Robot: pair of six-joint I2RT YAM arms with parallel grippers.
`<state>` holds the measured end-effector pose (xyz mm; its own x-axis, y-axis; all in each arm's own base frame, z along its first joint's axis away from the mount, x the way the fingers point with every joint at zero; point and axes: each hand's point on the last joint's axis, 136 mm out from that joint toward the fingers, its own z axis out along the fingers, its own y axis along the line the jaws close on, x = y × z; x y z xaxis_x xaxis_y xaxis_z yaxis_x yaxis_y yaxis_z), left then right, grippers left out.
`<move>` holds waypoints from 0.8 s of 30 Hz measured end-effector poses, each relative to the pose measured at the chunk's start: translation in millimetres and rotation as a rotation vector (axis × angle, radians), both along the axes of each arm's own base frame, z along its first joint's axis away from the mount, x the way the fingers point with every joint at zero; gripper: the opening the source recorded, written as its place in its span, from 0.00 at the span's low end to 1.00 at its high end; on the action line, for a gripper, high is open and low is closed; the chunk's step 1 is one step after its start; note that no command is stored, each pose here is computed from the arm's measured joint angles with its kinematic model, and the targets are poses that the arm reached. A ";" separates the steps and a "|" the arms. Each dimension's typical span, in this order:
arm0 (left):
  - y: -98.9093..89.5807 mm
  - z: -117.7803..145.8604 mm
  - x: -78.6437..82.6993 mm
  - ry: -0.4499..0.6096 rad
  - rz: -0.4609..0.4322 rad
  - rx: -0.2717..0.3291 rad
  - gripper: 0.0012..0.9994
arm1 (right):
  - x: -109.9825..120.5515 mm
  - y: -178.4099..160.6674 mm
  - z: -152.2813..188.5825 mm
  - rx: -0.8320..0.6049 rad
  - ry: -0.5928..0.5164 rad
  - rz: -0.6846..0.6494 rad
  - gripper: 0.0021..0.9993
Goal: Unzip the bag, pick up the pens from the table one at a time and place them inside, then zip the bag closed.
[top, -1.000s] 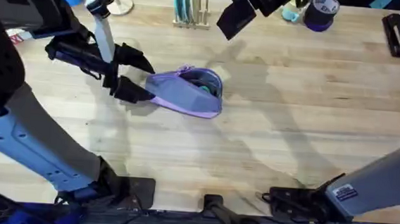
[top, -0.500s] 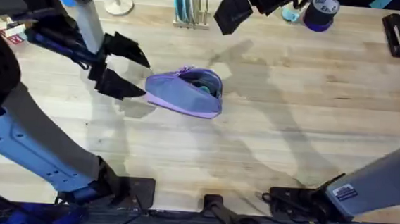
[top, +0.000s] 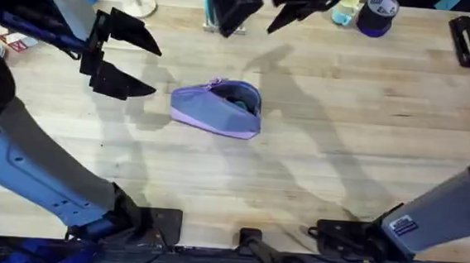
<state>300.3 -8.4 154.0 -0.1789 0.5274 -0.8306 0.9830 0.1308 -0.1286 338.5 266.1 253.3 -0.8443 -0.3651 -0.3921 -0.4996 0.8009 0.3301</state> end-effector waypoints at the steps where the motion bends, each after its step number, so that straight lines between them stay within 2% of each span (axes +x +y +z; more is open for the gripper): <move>1: 0.1 0.8 0.0 0.001 0.000 0.000 1.00 | 0.2 3.5 -4.6 -0.001 0.011 0.007 1.00; 5: -0.2 1.8 -0.9 0.007 0.001 -0.003 1.00 | 0.8 18.6 -33.0 -0.023 0.076 0.032 1.00; 18: -0.2 1.9 -1.0 0.008 0.001 -0.004 1.00 | -5.0 34.9 -40.1 -0.019 0.082 0.070 1.00; 24: -0.2 1.9 -1.0 0.008 0.001 -0.004 1.00 | -0.6 39.5 -69.7 -0.053 0.141 0.072 1.00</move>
<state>299.3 -8.6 155.9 -0.1856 0.5243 -0.8311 0.9819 0.1311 -0.1366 337.9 305.6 183.6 -0.8605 -0.4439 -0.2500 -0.5082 0.7827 0.3594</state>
